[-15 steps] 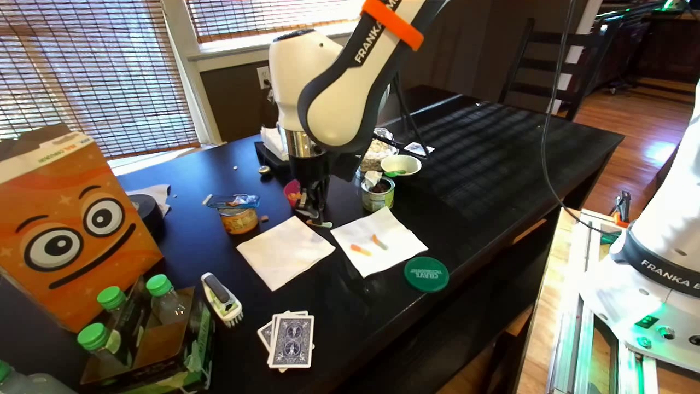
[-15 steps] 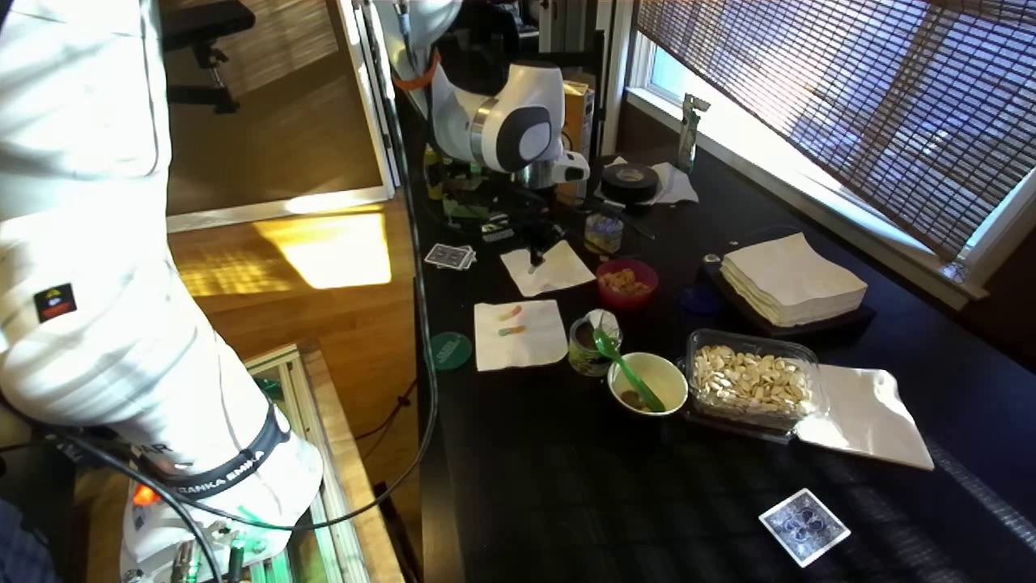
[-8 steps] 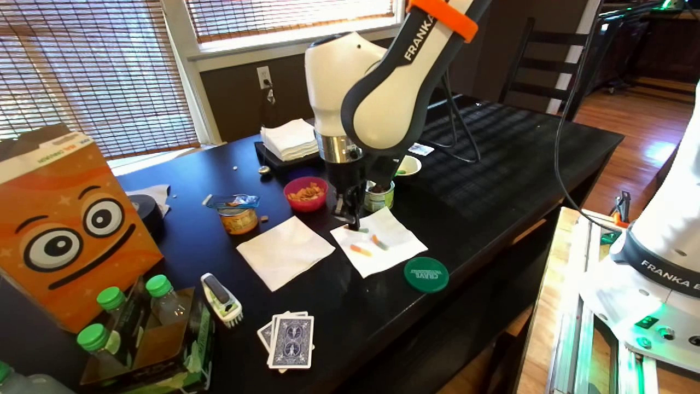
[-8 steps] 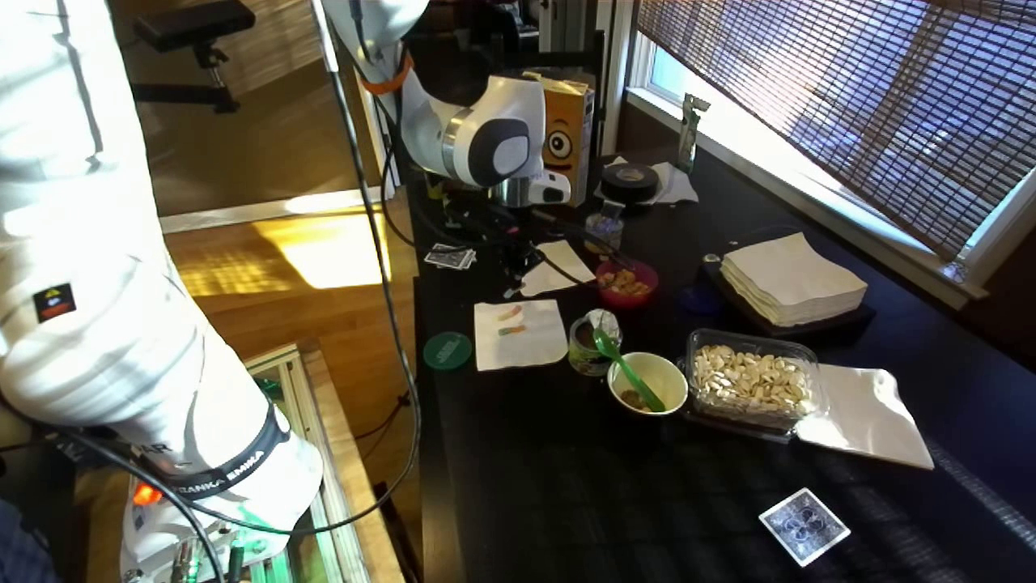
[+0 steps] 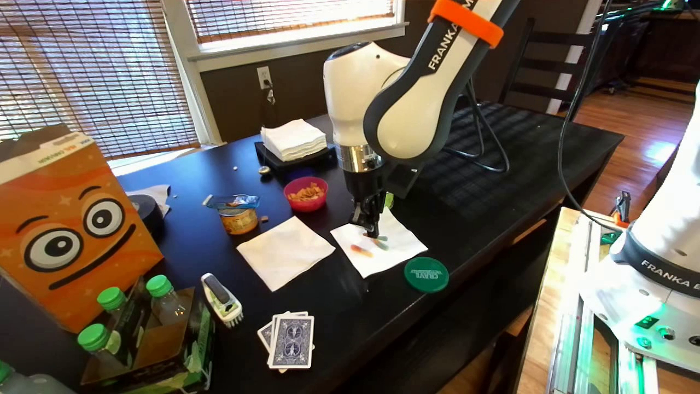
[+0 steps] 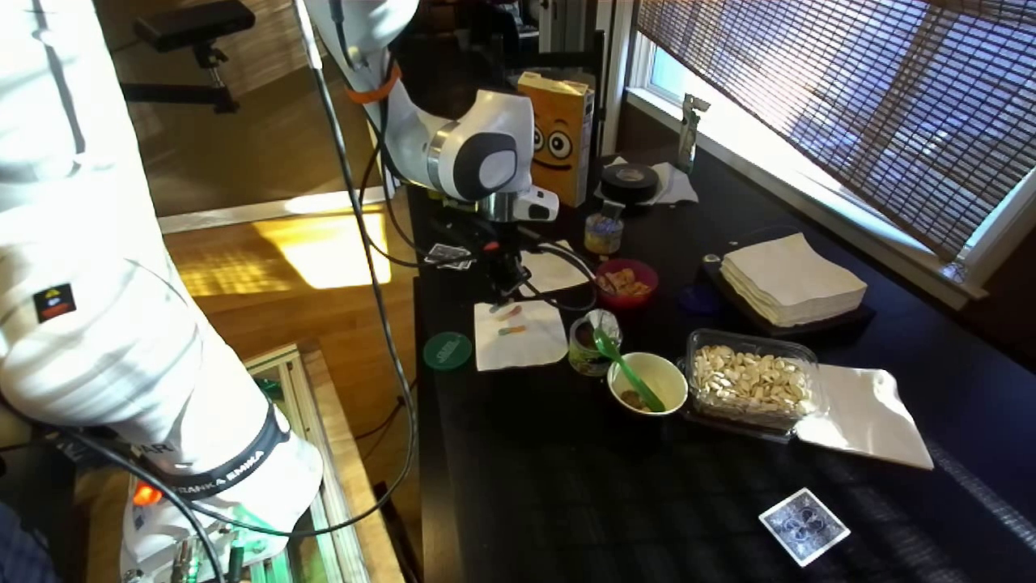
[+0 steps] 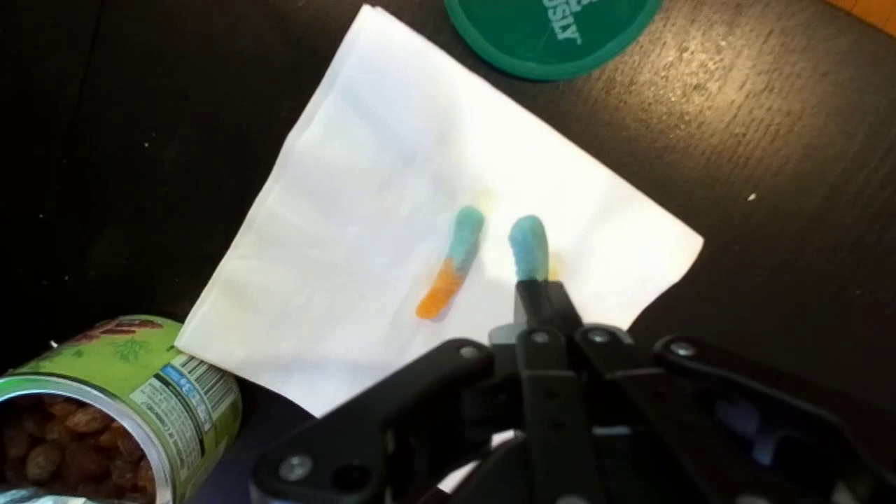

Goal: Move the jelly worms to the serviette on the right

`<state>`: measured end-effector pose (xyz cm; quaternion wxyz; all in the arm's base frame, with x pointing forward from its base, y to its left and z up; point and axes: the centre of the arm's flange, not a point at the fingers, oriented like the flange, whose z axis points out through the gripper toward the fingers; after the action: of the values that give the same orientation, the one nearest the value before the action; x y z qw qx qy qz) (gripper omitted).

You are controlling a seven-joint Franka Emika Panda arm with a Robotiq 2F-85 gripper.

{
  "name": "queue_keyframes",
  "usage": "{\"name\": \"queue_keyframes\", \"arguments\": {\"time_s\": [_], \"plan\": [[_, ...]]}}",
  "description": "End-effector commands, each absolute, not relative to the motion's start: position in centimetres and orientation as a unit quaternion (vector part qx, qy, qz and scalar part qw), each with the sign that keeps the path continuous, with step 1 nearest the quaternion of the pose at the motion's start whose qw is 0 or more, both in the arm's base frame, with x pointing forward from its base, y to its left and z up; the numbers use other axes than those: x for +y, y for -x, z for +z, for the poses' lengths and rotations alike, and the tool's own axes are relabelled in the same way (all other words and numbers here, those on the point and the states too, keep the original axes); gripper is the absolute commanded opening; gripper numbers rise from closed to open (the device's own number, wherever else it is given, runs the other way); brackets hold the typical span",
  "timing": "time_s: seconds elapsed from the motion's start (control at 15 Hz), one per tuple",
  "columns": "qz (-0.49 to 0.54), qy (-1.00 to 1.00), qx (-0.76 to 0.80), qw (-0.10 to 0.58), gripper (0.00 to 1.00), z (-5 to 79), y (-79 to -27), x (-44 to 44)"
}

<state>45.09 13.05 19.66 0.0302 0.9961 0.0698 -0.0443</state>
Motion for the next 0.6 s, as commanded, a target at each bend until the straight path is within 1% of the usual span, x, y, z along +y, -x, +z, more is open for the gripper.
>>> {"name": "queue_keyframes", "arguments": {"time_s": [0.0, 0.07, 0.27, 0.53], "plan": [[-0.038, -0.997, 0.052, 0.031, 0.27, 19.70, -44.26, 12.99], [-0.037, -0.998, 0.050, 0.033, 0.32, 19.74, -44.29, 13.00], [-0.035, -0.998, 0.044, 0.036, 0.55, 19.94, -44.30, 13.00], [-0.030, -0.998, 0.035, 0.040, 0.81, 20.55, -44.24, 13.07]]}}
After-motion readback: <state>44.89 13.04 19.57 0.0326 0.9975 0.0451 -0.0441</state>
